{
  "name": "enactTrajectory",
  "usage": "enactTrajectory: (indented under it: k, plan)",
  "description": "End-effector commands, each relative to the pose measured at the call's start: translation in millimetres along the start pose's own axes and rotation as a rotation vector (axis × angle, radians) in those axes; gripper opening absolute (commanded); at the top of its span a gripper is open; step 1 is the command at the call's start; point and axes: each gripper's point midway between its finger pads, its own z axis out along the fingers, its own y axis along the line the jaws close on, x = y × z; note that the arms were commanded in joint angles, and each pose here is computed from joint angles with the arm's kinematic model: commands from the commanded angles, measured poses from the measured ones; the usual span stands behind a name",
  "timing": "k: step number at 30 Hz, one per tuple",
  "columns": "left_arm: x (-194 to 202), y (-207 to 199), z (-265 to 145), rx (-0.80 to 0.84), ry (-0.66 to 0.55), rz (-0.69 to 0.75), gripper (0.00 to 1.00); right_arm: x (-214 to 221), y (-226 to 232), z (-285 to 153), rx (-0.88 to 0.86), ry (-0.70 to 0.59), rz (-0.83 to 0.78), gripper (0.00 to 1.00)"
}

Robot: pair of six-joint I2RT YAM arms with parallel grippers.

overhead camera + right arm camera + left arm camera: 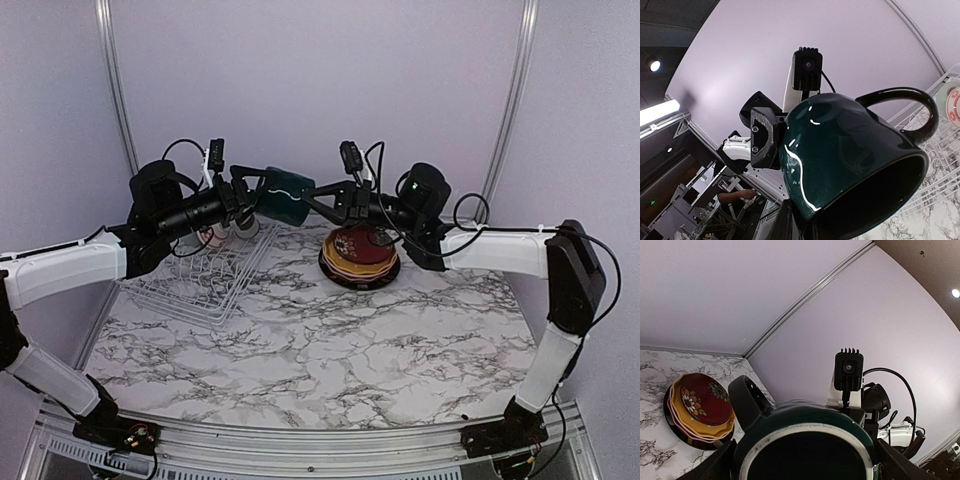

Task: Unload the mixed dishes from the dish rack
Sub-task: Pass from the left arm to the right, then place the cup at the corner of the board.

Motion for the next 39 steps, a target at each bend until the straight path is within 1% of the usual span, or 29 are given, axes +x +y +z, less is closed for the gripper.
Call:
enactTrajectory:
  k: [1, 3, 4, 7, 9, 12, 14, 21, 22, 26, 31, 36, 39]
  plan:
    - [-17.0, -17.4, -7.7, 0.023, -0.074, 0.039, 0.85, -13.5, 10.3, -4.0, 0.038, -0.019, -0.082, 0.00]
    - [-18.8, -15.9, -10.0, 0.006, -0.080, 0.049, 0.98, -19.3, 9.5, -12.0, 0.067, -0.029, -0.092, 0.00]
    - [-20.0, -15.3, -11.2, -0.007, -0.079, 0.059, 0.99, -22.9, 9.2, -17.2, 0.084, -0.035, -0.099, 0.00]
    - [-26.7, -12.4, -16.4, -0.064, -0.088, 0.097, 0.99, -31.4, 4.6, -39.0, 0.160, -0.049, -0.122, 0.00]
    - [-31.4, -8.3, -20.2, -0.107, -0.096, 0.115, 0.99, -36.7, -3.2, -58.5, 0.246, -0.054, -0.127, 0.00]
    - [-35.5, -5.2, -24.0, -0.149, -0.094, 0.150, 0.99, -45.2, -12.8, -89.7, 0.390, -0.052, -0.176, 0.00]
    - [-34.9, -1.4, -25.7, -0.174, -0.086, 0.166, 0.99, -55.3, -15.5, -116.9, 0.492, -0.058, -0.231, 0.00]
    - [-25.6, 12.7, -25.7, -0.209, -0.062, 0.173, 0.99, -73.8, -37.7, -197.7, 0.757, -0.062, -0.251, 0.00]
    - [-23.6, 15.5, -24.9, -0.215, -0.055, 0.172, 0.99, -74.1, -45.5, -210.3, 0.826, -0.054, -0.246, 0.00]
    - [-17.6, 26.4, -23.4, -0.244, -0.038, 0.165, 0.99, -85.9, -62.9, -246.5, 1.077, -0.007, -0.318, 0.00]
    - [-11.7, 34.2, -22.3, -0.263, -0.017, 0.163, 0.99, -83.5, -102.4, -287.8, 1.339, 0.095, -0.293, 0.00]
    - [-8.0, 42.5, -24.3, -0.300, -0.003, 0.166, 0.99, -75.3, -137.3, -313.4, 1.487, 0.161, -0.254, 0.00]
    - [-4.6, 47.7, -25.7, -0.322, 0.012, 0.166, 0.99, -71.0, -157.0, -317.7, 1.511, 0.189, -0.228, 0.00]
